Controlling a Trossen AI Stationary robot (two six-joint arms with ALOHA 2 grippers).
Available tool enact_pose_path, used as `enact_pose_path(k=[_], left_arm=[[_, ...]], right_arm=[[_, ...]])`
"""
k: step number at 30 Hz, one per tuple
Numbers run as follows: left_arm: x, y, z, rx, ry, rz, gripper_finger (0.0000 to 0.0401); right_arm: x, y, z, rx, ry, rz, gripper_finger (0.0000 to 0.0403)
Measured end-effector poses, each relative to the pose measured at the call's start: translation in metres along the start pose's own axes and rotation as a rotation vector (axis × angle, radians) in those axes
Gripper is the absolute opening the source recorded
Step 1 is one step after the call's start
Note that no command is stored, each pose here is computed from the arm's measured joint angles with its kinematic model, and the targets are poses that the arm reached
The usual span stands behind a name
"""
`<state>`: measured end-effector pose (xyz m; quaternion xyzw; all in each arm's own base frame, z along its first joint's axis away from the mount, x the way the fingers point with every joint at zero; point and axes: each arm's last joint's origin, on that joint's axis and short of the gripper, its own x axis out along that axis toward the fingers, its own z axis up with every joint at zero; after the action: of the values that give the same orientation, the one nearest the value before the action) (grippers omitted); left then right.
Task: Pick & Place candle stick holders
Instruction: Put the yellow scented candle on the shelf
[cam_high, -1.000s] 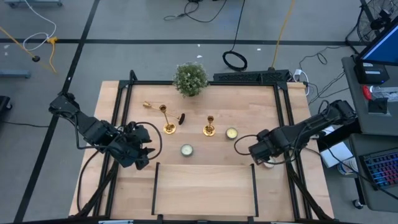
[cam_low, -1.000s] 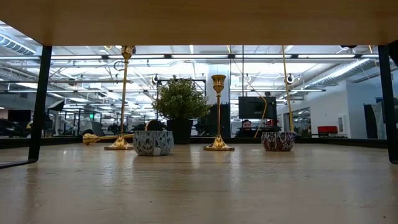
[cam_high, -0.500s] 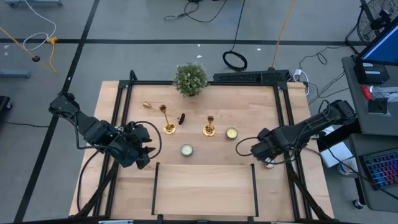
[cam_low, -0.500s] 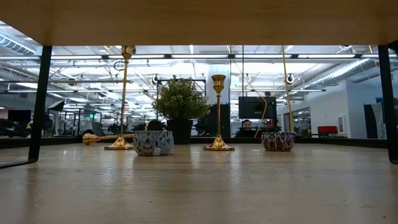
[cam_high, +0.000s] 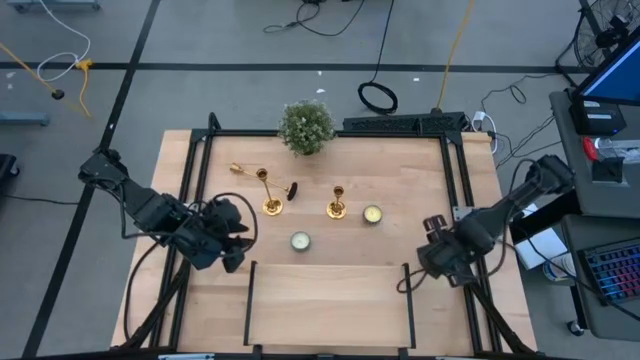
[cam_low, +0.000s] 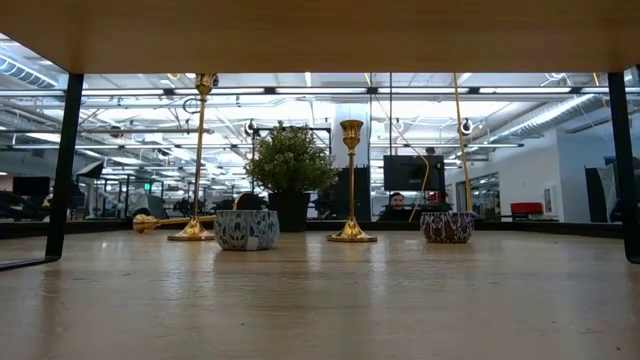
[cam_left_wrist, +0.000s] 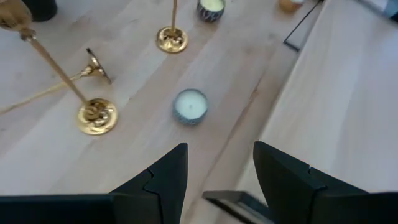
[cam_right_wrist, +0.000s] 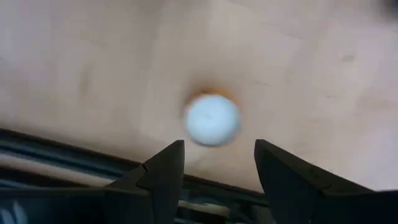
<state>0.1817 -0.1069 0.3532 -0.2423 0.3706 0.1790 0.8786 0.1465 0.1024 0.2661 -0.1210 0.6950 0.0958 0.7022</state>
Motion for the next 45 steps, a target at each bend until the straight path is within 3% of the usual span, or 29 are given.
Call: enact_pose_path(k=[6,12,19,32,40,45], left_arm=[[-0.001,-0.010,0.004,-0.134,-0.042,-0.099,0.0186],[-0.006,-0.027,0.013,-0.223,-0.154,-0.245,0.0186],[-0.004,-0.046,0.017,-0.174,-0.231,-0.353,0.0186],[0.031,-0.072,0.006,-0.121,-0.206,-0.326,0.0186],[0.046,-0.087,-0.003,-0.123,-0.195,-0.343,0.0186],[0.047,-0.092,-0.005,-0.133,-0.198,-0.367,0.0186]], right_arm=[[-0.001,-0.003,-0.015,0.082,0.048,-0.203,0.0225],[0.018,0.015,-0.019,0.043,0.057,-0.108,0.0279],[0.049,0.034,-0.027,0.023,0.006,-0.085,0.0324],[0.050,0.034,-0.022,0.120,-0.097,-0.147,0.0341],[0.050,0.033,-0.020,0.487,-0.149,-0.133,0.0333],[0.066,0.026,-0.023,0.619,-0.028,-0.070,0.0343]])
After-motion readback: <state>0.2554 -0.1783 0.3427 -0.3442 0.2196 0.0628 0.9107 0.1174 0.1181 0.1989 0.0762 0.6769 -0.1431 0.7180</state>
